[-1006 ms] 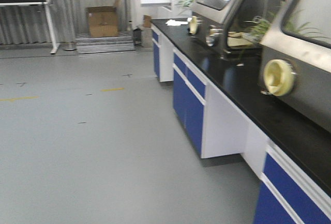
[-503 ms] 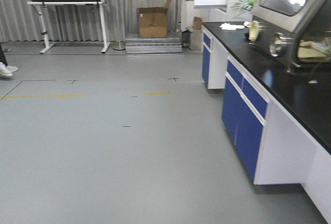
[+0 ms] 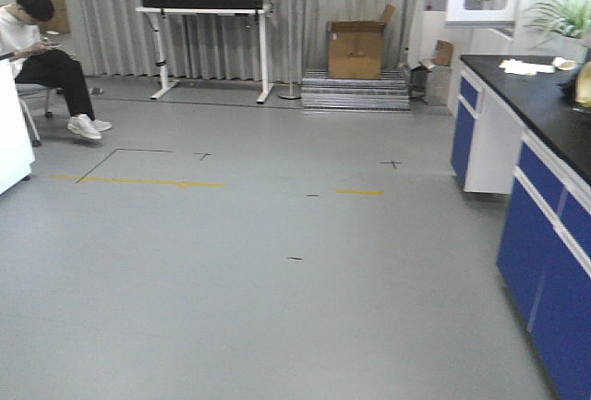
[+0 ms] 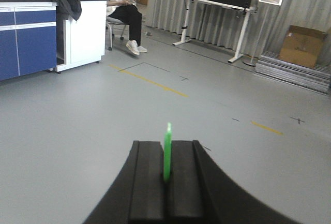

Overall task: Sort red and green spoons into left cabinet
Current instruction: 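Turn the base away from the bench while holding both spoons, then drive the base across the room toward the open white cabinet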

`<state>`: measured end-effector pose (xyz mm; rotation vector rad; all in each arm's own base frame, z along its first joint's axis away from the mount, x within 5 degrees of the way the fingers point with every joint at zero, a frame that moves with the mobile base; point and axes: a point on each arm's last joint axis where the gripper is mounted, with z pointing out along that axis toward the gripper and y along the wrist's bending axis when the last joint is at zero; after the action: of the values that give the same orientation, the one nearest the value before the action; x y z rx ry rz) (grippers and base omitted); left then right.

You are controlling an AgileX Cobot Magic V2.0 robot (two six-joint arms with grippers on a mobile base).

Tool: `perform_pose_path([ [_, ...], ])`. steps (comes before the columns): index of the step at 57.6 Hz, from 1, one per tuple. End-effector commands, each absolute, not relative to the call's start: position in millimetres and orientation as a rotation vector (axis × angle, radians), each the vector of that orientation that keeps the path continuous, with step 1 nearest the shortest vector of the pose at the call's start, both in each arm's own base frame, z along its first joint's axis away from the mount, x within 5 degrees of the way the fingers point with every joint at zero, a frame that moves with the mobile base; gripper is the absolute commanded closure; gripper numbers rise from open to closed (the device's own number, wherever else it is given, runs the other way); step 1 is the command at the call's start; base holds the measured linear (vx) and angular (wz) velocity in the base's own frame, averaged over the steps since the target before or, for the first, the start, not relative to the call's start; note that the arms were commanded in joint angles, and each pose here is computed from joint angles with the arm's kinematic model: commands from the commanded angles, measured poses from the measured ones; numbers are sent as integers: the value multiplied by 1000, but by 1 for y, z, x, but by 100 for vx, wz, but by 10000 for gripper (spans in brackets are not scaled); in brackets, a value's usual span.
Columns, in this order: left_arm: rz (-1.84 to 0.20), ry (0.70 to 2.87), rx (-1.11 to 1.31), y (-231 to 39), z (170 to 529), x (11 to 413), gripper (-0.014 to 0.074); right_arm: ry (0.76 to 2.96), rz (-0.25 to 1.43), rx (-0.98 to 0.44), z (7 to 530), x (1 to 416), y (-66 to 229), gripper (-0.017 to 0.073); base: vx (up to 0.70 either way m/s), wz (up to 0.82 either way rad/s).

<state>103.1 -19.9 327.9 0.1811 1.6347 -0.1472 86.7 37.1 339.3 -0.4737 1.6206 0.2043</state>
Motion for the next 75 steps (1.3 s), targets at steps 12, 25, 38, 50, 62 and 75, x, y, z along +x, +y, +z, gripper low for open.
perform_pose_path([
  [12,-141,1557,136,-17,342,103,594,1573,199,-416,351,88,35,562,56,20],
  [25,-141,1557,136,-17,342,103,594,1573,199,-416,351,88,35,562,58,5],
  [38,-141,1557,136,-17,342,103,594,1573,199,-416,351,88,35,562,60,-4],
  [50,-141,1557,136,-17,342,103,594,1574,200,-417,351,88,35,562,61,-7],
  [62,-141,1557,136,-17,342,103,594,1574,200,-417,351,88,35,562,63,-6],
  [75,-141,1557,136,-17,342,103,594,1574,200,-417,351,88,35,562,67,-2],
])
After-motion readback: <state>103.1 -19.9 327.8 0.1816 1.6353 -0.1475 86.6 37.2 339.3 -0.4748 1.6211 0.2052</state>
